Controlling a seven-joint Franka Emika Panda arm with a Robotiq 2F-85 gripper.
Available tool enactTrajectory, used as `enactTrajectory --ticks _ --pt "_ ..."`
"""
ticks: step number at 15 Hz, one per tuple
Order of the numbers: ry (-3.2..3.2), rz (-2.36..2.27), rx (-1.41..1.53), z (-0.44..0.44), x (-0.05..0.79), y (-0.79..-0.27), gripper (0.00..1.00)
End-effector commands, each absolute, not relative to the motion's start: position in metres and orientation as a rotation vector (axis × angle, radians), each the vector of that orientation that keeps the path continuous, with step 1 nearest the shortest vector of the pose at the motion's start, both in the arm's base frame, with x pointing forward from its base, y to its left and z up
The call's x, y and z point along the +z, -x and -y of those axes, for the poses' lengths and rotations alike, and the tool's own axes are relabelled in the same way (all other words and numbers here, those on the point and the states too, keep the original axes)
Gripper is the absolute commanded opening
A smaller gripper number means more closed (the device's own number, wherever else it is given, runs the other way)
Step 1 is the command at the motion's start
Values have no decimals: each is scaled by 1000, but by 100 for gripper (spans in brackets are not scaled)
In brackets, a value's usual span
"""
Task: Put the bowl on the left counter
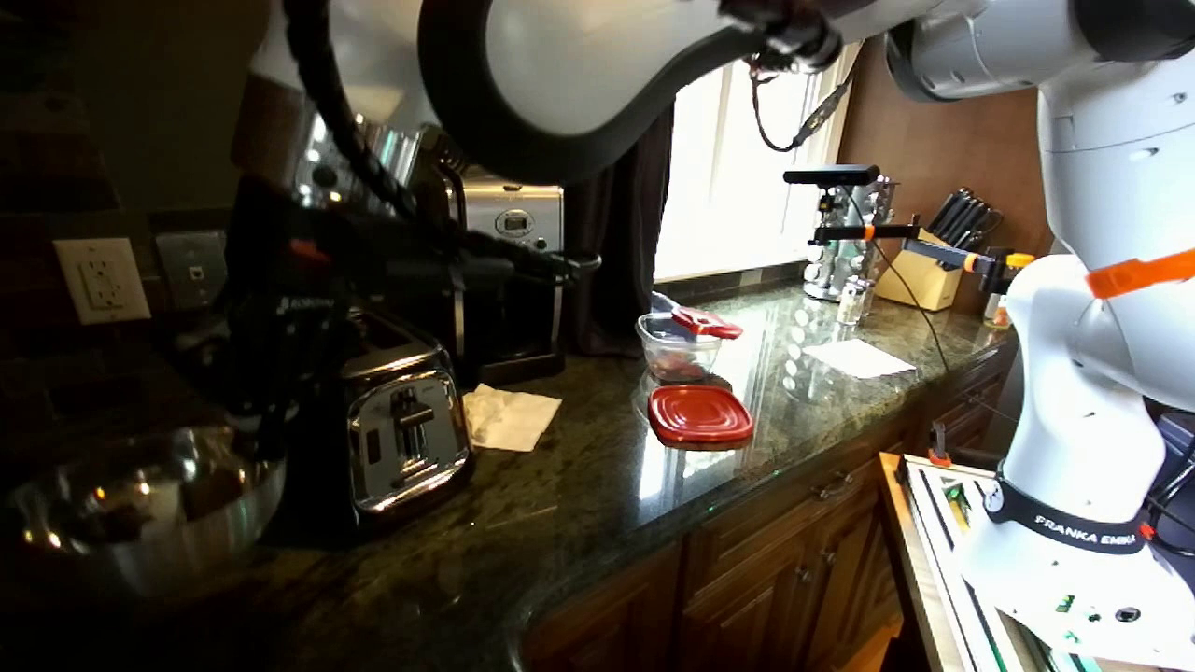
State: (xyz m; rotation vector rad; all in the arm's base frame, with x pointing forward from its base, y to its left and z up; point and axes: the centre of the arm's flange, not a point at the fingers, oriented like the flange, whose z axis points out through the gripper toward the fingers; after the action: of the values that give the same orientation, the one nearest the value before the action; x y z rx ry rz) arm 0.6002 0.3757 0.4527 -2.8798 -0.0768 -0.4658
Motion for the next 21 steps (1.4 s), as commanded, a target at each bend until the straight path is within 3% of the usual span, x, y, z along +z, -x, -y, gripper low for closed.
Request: enactTrajectory --ticks 1,8,13,21 --pt "2910 283 -303 -399 405 -605 1" --pt "2928 576 -227 -461 385 -601 1" --pt "2932 516 -253 -444 381 -587 1" --pt "3017 -132 -460 -473 321 -612 1"
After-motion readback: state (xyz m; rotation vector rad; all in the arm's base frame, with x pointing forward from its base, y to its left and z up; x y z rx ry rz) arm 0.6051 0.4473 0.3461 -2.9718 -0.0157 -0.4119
